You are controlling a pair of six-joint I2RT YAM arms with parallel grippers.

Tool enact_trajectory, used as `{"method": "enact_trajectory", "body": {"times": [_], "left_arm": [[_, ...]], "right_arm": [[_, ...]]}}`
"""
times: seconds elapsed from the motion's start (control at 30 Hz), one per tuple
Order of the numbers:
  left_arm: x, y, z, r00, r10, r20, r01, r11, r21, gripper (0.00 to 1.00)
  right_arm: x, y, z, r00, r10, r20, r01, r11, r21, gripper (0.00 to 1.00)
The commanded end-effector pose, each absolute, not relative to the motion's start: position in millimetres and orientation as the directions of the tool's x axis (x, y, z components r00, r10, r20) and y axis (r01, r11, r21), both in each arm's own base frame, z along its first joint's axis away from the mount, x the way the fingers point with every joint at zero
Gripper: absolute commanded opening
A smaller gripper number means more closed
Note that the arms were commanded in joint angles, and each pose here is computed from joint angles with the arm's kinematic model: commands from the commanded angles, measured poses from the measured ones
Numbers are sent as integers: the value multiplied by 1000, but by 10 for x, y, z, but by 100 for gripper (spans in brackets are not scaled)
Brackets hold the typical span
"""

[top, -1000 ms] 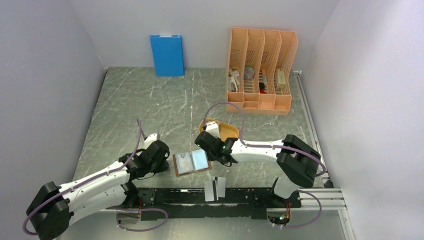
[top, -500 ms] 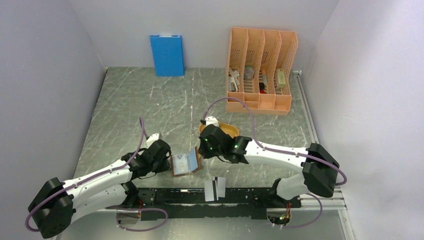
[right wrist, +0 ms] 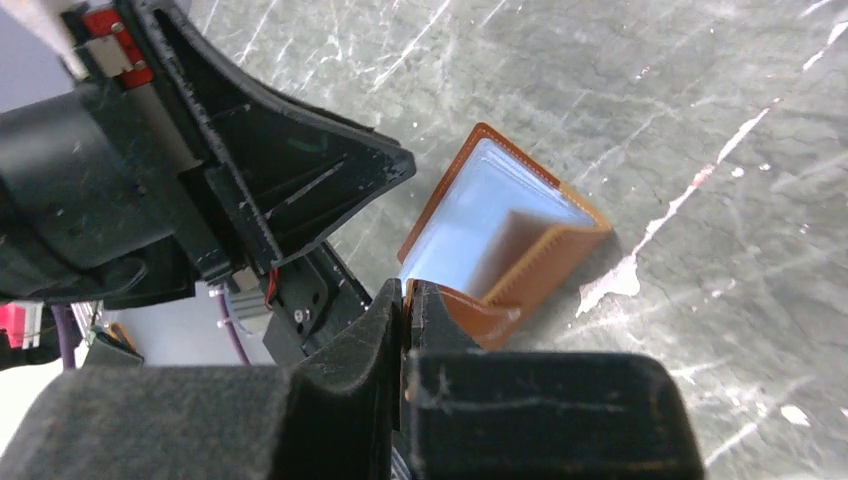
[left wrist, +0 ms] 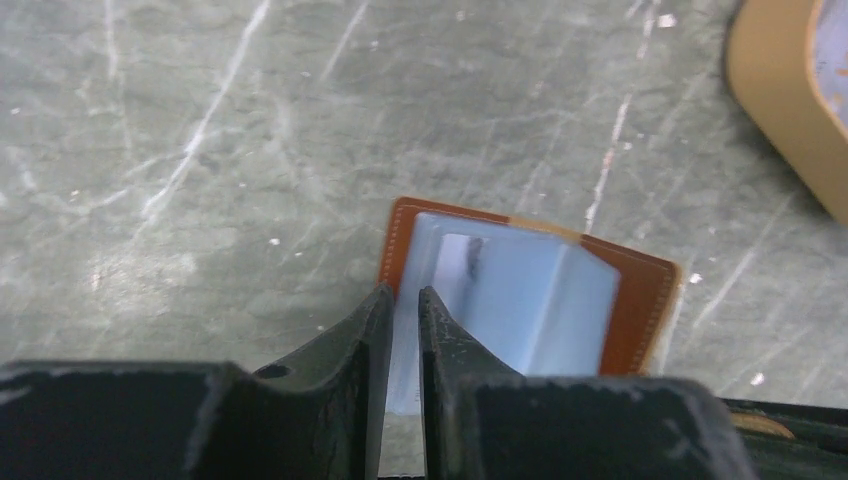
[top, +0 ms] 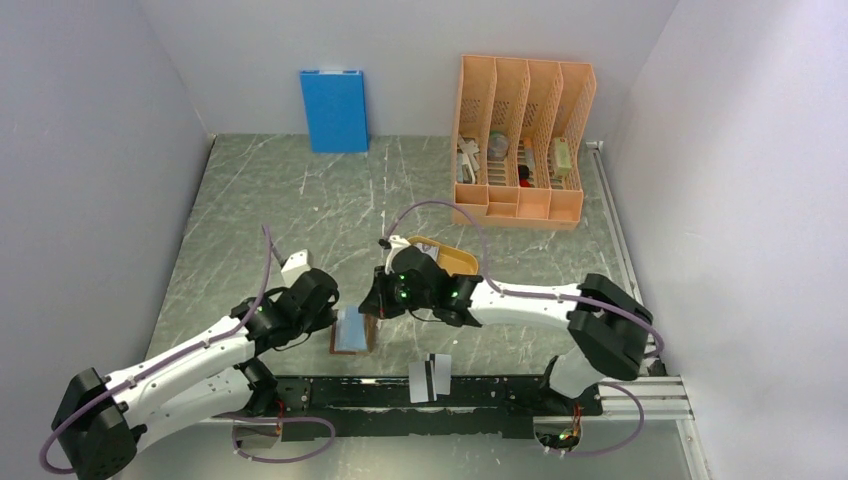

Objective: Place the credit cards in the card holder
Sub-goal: Close the card holder at the center of the board.

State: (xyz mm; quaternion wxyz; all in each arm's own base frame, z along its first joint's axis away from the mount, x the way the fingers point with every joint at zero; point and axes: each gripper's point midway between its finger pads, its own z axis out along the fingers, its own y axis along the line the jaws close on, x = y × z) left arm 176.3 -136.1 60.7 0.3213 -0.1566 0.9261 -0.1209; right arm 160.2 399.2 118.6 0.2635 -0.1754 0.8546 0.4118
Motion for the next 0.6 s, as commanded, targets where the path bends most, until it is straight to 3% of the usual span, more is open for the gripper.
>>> {"method": "enact_trajectory", "body": {"times": [0.0,0.23,0.57], "left_arm": [[1695,-1109,501,-721,-405,-562,-321,914,-248,21],[1573,-904,400,-652,-529,-543,-456,846,-276,23],[1609,-865,603,-557,-625,-547,-476,780,-406,23]], "right_arm": [[1627,4201,1084,-821,-70,-566,-494,582,646,0],[1604,4382,795,-859,-96,-502,-453,600,660,0],[1574,4785,506,-886,-158,-435,-440,579,686,0]]}}
